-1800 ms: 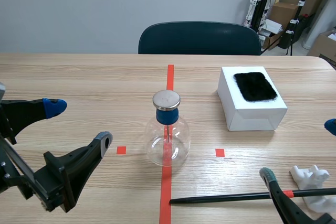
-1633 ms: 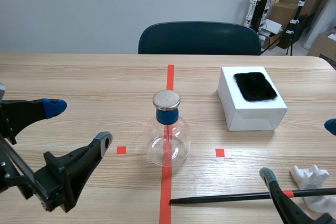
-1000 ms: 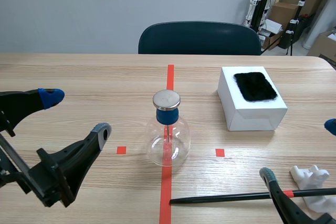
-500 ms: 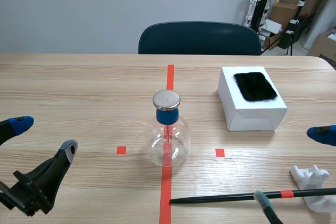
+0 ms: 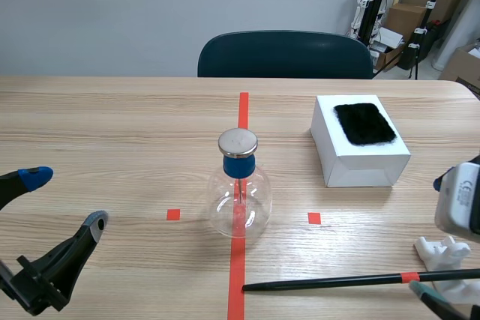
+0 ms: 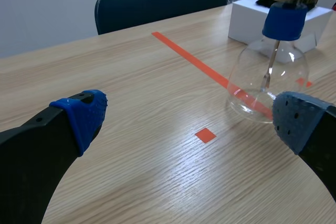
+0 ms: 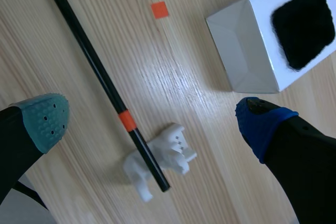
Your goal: Do the electroscope experiment. pick up the black charging rod
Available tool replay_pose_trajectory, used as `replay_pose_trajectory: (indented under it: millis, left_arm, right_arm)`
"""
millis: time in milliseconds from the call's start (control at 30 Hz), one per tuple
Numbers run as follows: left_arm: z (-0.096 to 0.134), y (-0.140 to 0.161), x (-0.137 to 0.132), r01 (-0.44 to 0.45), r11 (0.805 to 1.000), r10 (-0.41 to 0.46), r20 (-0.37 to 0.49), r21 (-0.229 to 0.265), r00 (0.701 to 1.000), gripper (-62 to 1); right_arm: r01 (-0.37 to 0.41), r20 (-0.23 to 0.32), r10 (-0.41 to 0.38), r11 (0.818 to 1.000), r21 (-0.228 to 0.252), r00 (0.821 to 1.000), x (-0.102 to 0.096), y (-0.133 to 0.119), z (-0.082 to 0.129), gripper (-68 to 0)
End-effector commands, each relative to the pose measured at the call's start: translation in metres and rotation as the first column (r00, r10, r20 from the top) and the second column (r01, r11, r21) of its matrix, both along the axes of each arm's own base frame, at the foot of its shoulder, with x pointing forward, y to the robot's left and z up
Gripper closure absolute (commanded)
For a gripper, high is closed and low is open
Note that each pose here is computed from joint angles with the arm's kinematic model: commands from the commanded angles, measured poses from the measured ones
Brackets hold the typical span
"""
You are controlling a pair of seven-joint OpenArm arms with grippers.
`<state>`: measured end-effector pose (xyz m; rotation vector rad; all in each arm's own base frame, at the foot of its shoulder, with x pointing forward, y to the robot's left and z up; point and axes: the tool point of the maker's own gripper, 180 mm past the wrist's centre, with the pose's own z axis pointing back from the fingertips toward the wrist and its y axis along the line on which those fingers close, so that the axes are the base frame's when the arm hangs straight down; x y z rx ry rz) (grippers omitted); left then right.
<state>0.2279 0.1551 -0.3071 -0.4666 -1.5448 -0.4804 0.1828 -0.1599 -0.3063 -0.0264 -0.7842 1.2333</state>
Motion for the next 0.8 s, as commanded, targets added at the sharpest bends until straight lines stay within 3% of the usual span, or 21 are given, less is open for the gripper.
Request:
replay_pose_trajectory:
  millis: [0, 133, 267, 433, 600, 767]
  left_arm:
    - [0.006, -0.003, 0.004, 0.021, 1.000, -0.021, 0.021, -0.014, 1.000, -62.3]
    - [0.001, 0.000, 0.008, 0.038, 0.999, -0.038, 0.004, -0.022, 0.999, -62.3]
    - [0.000, 0.004, 0.012, 0.042, 0.998, -0.042, 0.010, -0.040, 0.999, -62.3]
    - [-0.006, 0.006, 0.015, 0.065, 0.997, -0.065, 0.003, -0.043, 0.998, -62.3]
    - [-0.014, 0.007, 0.020, 0.068, 0.997, -0.069, -0.009, -0.034, 0.998, -62.3]
    - [-0.012, -0.003, 0.016, 0.117, 0.991, -0.116, 0.018, -0.061, 0.993, -62.3]
  right_arm:
    - [-0.028, 0.032, 0.029, 0.999, -0.016, 0.999, 0.014, 0.002, 0.012, -67.9]
    - [-0.081, -0.009, 0.081, 0.991, -0.111, 0.997, 0.024, -0.007, 0.015, -67.9]
    - [-0.135, -0.064, 0.125, 0.970, -0.202, 0.990, 0.026, -0.016, 0.014, -67.9]
    - [-0.118, -0.063, 0.103, 0.943, -0.311, 0.993, 0.039, -0.024, 0.013, -67.9]
    - [-0.166, -0.143, 0.121, 0.916, -0.365, 0.982, 0.028, -0.015, -0.007, -67.9]
    - [-0.273, -0.256, 0.185, 0.887, -0.373, 0.949, 0.005, -0.007, -0.033, -67.9]
